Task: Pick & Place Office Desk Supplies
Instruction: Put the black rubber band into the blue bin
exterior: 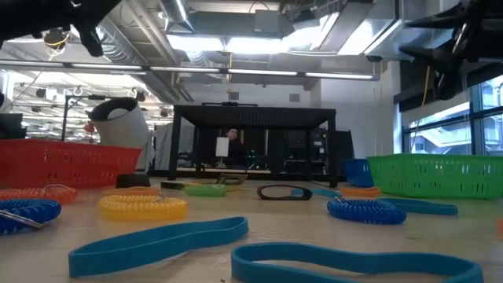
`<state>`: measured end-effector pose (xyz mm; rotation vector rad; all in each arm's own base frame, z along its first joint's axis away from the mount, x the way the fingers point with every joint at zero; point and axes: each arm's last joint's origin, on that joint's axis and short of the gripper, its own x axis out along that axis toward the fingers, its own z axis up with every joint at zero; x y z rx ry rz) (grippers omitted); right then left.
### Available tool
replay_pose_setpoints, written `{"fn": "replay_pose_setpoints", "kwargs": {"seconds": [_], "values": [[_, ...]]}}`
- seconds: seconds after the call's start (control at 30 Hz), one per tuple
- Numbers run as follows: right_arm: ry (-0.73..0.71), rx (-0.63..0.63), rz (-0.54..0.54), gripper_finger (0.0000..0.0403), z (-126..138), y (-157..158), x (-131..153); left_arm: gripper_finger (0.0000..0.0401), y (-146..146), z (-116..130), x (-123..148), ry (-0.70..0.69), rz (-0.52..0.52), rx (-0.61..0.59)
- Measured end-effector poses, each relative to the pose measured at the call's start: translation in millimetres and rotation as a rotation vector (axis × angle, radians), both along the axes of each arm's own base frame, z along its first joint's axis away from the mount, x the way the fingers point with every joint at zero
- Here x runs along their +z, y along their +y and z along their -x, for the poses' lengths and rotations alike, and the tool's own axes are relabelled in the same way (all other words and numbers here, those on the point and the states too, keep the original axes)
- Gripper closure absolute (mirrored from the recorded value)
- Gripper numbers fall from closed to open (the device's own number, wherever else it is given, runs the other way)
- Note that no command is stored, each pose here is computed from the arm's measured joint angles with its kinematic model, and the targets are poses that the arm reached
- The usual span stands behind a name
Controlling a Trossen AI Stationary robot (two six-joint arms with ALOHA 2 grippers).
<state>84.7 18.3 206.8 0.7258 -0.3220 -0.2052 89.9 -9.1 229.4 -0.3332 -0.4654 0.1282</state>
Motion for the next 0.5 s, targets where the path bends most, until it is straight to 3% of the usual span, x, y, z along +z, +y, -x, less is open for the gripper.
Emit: {"fn": "replay_pose_setpoints", "kwargs": {"seconds": [0.13,0.27,0.37,0.5], "values": [[0.064,-0.011,0.076,0.0222,-1.7,0.8,21.1,0.0299,-1.8,-7.7,18.6,0.027,-0.002,-0.001],[0.224,0.013,0.135,0.0222,-10.0,5.1,40.3,0.028,-4.5,-19.8,37.5,0.066,-0.024,0.005],[0.388,0.135,0.145,0.0222,-18.7,12.0,53.4,0.0275,-7.1,-30.7,50.8,0.093,-0.037,0.007],[0.65,0.401,0.078,0.0222,-29.2,24.9,70.8,0.0274,-10.9,-47.3,66.6,0.125,-0.045,0.007]]}}
